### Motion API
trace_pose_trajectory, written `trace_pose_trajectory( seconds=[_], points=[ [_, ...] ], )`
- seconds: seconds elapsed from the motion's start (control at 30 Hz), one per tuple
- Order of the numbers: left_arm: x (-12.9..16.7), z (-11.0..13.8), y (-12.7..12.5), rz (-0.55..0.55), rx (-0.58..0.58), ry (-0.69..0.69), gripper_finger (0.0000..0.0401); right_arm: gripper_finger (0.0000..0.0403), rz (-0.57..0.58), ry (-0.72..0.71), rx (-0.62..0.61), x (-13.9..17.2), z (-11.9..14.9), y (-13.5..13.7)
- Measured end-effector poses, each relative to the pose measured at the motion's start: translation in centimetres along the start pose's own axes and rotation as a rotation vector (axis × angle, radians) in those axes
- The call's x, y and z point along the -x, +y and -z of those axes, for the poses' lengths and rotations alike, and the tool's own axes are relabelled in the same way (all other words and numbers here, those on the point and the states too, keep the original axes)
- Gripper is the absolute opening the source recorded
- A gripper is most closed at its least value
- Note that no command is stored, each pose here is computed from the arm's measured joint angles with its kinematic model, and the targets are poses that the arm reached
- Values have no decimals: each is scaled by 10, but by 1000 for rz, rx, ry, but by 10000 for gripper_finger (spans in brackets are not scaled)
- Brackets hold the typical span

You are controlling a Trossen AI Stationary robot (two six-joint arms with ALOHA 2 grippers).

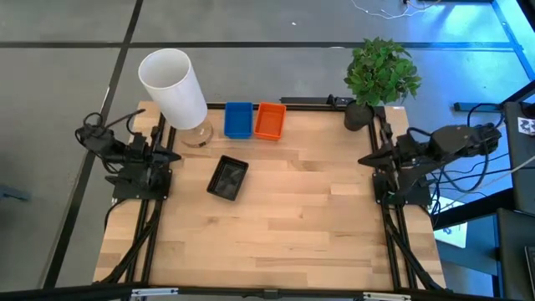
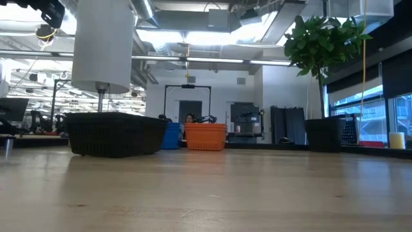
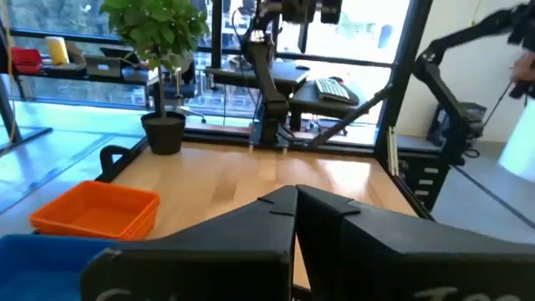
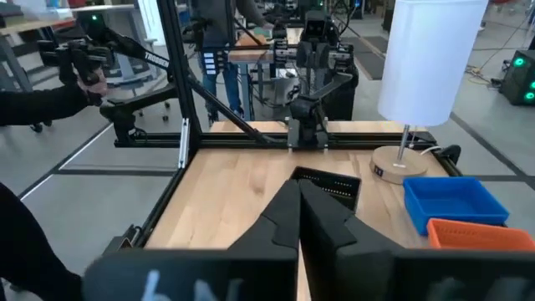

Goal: Stack baskets by color
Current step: Return to Home Position

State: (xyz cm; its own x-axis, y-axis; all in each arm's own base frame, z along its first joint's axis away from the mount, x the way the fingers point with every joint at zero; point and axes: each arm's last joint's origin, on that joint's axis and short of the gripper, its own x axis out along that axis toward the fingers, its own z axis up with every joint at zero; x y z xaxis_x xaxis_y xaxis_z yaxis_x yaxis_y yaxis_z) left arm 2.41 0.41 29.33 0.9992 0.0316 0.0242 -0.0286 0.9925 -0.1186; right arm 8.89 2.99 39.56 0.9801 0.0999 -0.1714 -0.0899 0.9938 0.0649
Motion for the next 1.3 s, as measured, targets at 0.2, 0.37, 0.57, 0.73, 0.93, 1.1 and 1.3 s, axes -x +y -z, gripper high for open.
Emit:
trace_pose_trajectory(
  seconds=[0.2,0.37,0.57,0.73,0.93,1.1,1.3],
  points=[
    [-12,14,-7,2,6,-20,0,0,-9,-71,-23,-7,45,-3],
    [-19,23,-12,31,23,-43,0,0,-20,-150,-53,-4,76,-8],
    [-25,28,-16,55,24,-79,0,0,-29,-214,-71,5,104,-14],
    [-28,33,-17,52,30,-94,0,0,-37,-282,-92,14,121,-19],
    [-32,39,-19,50,38,-103,0,0,-60,-294,-55,14,134,-20],
    [-35,47,-21,52,42,-110,0,0,-89,-300,-67,14,134,-19],
    [-41,60,-24,56,28,-132,0,0,-106,-310,-69,6,141,-17]
  ],
)
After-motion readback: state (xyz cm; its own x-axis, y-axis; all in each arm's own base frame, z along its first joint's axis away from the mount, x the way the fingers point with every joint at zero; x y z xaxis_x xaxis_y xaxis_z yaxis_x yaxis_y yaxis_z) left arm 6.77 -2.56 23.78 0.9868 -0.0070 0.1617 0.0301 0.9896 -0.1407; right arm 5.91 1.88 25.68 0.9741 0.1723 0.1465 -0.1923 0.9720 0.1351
